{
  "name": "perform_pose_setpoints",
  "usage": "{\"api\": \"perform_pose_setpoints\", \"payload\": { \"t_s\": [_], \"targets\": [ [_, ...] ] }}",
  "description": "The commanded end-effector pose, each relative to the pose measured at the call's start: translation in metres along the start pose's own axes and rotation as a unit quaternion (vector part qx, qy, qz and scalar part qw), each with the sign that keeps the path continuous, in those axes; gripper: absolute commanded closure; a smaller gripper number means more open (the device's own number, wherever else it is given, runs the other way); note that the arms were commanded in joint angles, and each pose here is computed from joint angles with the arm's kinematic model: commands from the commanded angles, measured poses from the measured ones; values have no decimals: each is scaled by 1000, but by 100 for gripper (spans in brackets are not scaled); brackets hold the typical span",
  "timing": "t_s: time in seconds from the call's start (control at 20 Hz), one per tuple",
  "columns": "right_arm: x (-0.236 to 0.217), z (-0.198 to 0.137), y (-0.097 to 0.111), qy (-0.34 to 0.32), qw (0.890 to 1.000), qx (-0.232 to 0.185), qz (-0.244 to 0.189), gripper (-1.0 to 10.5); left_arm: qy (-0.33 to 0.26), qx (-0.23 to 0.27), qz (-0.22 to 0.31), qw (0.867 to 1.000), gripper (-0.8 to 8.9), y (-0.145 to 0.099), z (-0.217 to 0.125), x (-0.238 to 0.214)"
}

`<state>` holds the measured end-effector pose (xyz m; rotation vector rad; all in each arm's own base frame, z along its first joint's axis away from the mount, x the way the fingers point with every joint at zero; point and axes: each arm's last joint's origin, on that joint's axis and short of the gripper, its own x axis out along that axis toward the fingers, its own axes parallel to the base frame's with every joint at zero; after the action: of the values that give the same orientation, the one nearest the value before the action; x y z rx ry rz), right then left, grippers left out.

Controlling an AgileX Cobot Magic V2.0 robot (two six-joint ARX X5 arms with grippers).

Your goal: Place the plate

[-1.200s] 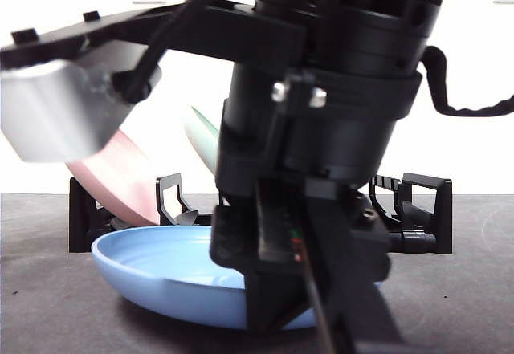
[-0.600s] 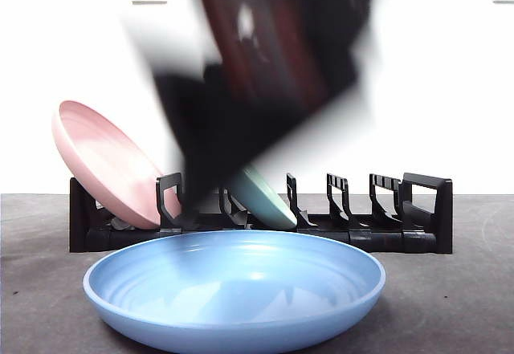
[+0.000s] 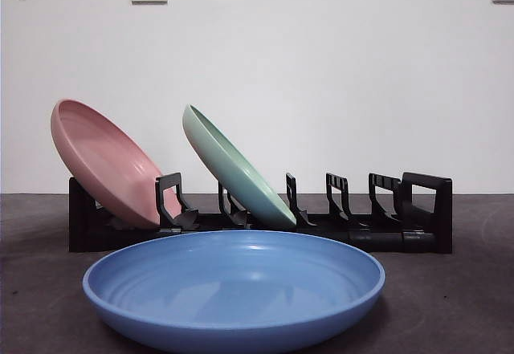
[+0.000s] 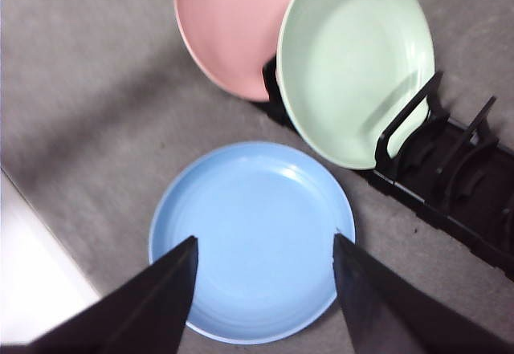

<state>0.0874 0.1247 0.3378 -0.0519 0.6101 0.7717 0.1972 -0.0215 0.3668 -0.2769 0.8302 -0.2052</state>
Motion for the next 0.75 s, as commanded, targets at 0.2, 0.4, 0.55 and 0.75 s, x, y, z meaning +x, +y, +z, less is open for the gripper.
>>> {"api": "perform_pose_setpoints", "payload": {
  "t_s": [0.2, 0.4, 0.55, 0.75],
  "targets": [
    [-15, 2, 0, -25, 999, 41, 11, 681, 37, 18, -7, 999, 481, -14, 45, 57],
    [-15, -1, -1, -10, 999, 43, 6, 681, 46, 33, 30, 998, 481, -12, 54, 96],
    [-15, -1, -1, -10, 999, 43, 6, 681, 60, 35, 46, 997, 481, -8, 55, 115],
    [-15, -1, -1, -10, 999, 43, 5, 681, 71, 37, 48, 996, 482, -5, 55, 132]
  ]
}}
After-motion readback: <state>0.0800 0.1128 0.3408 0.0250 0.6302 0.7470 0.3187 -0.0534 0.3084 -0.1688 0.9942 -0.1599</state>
